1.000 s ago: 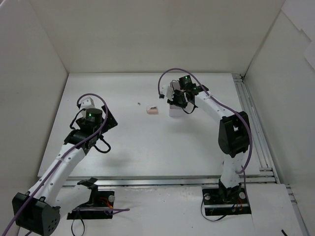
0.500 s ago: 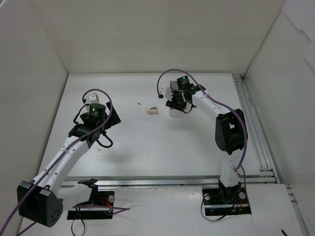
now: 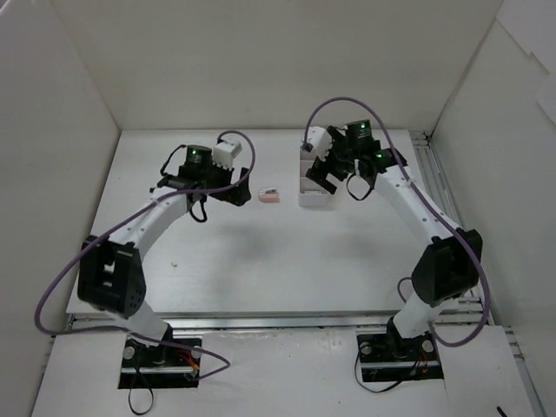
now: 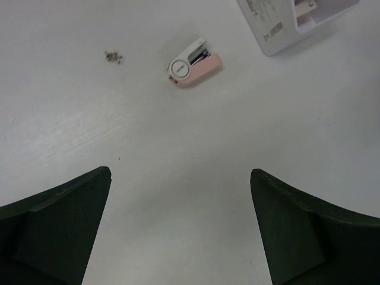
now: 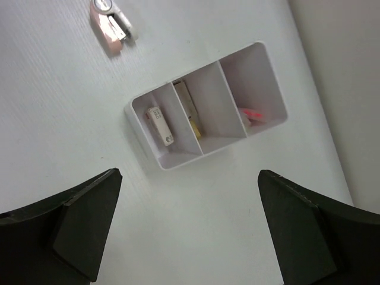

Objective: Sort the stationery into containers
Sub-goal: Pick up the stapler from the center of the board.

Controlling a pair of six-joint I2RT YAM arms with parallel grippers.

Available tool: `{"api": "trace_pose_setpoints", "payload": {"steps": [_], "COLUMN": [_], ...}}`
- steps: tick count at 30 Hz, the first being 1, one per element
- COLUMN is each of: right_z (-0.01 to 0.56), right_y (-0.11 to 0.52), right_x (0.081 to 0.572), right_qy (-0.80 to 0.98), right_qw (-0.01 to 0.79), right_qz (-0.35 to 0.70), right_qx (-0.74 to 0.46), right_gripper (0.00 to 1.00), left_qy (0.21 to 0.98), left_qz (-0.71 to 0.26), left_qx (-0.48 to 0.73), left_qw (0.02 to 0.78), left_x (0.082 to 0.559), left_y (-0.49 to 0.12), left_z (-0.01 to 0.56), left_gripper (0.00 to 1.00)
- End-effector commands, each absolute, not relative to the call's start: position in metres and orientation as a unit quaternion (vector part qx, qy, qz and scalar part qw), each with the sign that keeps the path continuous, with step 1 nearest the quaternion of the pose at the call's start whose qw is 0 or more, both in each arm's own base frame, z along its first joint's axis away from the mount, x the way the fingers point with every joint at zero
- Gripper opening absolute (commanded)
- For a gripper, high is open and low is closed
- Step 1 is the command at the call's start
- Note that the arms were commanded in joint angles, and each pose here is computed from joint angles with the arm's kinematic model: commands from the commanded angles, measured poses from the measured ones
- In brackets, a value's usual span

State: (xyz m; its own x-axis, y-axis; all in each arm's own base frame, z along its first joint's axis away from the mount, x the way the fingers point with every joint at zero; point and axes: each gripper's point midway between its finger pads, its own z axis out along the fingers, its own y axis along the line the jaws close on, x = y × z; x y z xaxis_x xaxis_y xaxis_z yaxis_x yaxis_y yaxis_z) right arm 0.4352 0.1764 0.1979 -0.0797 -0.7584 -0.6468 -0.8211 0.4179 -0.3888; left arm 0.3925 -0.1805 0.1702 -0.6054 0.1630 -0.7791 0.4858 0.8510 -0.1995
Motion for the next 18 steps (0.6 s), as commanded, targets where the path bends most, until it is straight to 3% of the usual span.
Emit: {"api": "trace_pose_setpoints", "payload": {"steps": [1, 3, 5, 9, 18], "right_z": [0.262, 0.282, 0.292, 0.302, 0.312], "right_y": [0.174, 0.165, 0.155, 0.145, 0.128], "right_x": [0.418, 0.408, 0.397, 0.375, 0.357], "right_qy": [0.721, 0.725, 0.725, 0.714, 0.716], "right_qw": [0.486, 0.507, 0.518, 0.532, 0.557], "right_qz": [0.086, 0.106, 0.123, 0.14, 0.148], "right_qx": [-0.486, -0.454, -0.437, -0.432, -0.395], "right_gripper": [0.98, 0.98, 0.98, 0.98, 0.98], "left_qy": [0.802, 0.795, 0.781, 0.809, 0.814], "left_qz": [-0.254, -0.286, -0.296, -0.256, -0.208], "left_qx": [0.344, 0.385, 0.403, 0.407, 0.44], "left_qw": [0.417, 0.371, 0.373, 0.339, 0.316], "left_x": [0.413, 0.418, 0.422, 0.454, 0.472], "left_y": [-0.222, -0.236, -0.243, -0.243, -0.266], "left_z": [0.197, 0.188, 0.196, 0.158, 0.105], "left_gripper": [1.0, 1.0, 1.0, 1.0, 1.0]}}
